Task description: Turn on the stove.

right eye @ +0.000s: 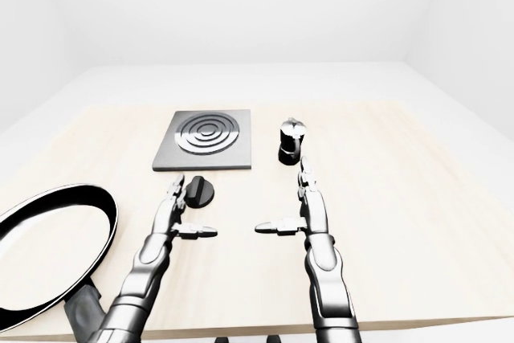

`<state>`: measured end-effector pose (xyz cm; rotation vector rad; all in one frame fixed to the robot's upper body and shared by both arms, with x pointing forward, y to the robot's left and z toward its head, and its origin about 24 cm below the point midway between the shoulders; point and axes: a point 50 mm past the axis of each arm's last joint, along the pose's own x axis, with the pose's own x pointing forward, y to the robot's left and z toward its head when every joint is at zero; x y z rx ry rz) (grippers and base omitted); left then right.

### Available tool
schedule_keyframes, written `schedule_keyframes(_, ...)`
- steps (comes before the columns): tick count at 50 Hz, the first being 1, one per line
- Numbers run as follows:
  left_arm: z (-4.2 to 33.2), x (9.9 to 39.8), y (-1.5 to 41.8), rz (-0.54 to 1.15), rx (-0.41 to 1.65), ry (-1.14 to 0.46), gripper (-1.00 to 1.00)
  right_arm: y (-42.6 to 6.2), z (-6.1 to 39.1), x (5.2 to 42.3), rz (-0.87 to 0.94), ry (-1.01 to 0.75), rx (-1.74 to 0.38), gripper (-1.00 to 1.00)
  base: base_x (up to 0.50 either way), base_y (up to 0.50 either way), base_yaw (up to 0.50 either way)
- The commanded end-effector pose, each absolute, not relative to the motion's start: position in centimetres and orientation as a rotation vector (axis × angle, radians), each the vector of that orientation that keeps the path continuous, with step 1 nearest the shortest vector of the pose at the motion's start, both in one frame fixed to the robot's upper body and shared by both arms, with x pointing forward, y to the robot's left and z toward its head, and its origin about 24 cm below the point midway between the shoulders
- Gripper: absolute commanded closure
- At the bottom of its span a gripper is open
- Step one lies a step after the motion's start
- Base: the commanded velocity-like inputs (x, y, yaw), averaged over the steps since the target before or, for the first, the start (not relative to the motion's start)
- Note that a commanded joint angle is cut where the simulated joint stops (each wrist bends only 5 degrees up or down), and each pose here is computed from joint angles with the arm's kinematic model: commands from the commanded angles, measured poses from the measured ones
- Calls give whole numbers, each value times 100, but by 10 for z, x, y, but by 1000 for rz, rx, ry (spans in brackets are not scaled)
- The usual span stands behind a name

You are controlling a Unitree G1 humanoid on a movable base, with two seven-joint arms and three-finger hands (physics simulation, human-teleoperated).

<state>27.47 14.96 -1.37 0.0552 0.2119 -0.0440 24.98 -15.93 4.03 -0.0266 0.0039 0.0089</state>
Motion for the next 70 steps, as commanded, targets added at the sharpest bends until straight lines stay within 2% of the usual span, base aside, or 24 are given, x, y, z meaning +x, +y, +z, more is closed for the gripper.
schedule_keyframes(1,-20,272,142,-72,59,238,-100,-159,40,250,9,5,-26,-100,0,0,0)
schedule_keyframes(18,-32,267,124,-131,94,287,-100,-159,40,250,9,5,-26,-100,0,0,0)
schedule_keyframes(27,-47,263,117,-158,112,362,-100,-159,40,250,9,5,-26,-100,0,0,0)
schedule_keyframes(36,-37,258,106,-205,126,305,-100,-159,40,250,9,5,-26,-100,0,0,0)
schedule_keyframes(38,-25,247,92,-266,161,235,-100,-160,39,251,8,10,-24,-100,0,0,0)
schedule_keyframes(54,-25,244,90,-271,165,230,-100,-160,38,251,8,9,-24,-100,0,0,0)
schedule_keyframes(57,3,247,97,-216,141,107,-100,-160,39,251,8,9,-24,-100,0,0,0)
schedule_keyframes(59,38,249,111,-99,93,-42,-100,-160,39,250,8,9,-24,-100,0,0,0)
schedule_keyframes(61,65,243,118,-58,71,-158,-100,-160,39,250,8,9,-24,-100,0,0,0)
schedule_keyframes(64,123,215,130,40,54,-412,-100,-160,39,250,8,10,-25,-100,0,0,0)
schedule_keyframes(70,159,179,136,142,148,-578,-100,-159,39,250,8,9,-25,-100,0,0,0)
